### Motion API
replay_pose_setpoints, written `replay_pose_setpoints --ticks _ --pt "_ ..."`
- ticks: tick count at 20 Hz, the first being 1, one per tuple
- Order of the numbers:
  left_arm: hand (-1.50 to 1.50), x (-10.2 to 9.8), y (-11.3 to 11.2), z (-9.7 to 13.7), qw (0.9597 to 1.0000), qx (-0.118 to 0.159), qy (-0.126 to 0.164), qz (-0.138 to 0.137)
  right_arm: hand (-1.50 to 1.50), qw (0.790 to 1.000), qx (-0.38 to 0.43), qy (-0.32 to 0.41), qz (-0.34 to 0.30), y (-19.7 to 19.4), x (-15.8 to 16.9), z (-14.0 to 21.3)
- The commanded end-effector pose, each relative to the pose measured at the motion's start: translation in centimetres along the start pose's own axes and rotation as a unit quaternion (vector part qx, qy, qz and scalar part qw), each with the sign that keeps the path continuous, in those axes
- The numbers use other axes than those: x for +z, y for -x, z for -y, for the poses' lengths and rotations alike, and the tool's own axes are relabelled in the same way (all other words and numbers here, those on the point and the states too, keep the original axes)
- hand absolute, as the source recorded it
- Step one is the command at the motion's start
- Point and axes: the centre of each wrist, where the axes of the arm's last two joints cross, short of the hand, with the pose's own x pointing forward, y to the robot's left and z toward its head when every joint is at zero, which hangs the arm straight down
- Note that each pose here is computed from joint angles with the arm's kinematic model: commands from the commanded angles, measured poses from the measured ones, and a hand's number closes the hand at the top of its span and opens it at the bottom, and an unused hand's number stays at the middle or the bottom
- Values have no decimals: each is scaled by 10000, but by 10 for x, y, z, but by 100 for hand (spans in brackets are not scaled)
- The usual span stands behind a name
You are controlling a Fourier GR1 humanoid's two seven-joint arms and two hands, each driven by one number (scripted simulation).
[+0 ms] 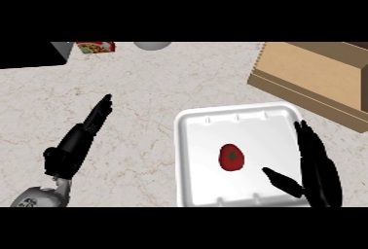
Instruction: Pick the tomato from the tray and place it in the cardboard box
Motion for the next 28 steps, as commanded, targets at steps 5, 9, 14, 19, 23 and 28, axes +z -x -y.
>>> replay_pose_setpoints --ticks 5,9,14,19,23,28 --pt "0 -8 -4 19 9998 79 181 50 -150 9940 234 -854 -648 -80 49 14" --pt "0 -11 -15 18 9993 39 340 176 -150 9883 242 -968 -1154 -129 67 33" --pt "0 -32 -20 25 9991 1 375 205 -150 9873 138 -774 -1381 -177 81 46" --pt "0 -31 -15 19 9981 123 533 265 -150 9831 354 -868 -1571 -176 62 46" --pt "0 -34 -12 25 9986 70 463 235 -150 9764 429 -1110 -1802 -173 54 19" --pt "0 -27 -12 35 9985 71 500 232 -150 9739 512 -1104 -1916 -170 42 7"
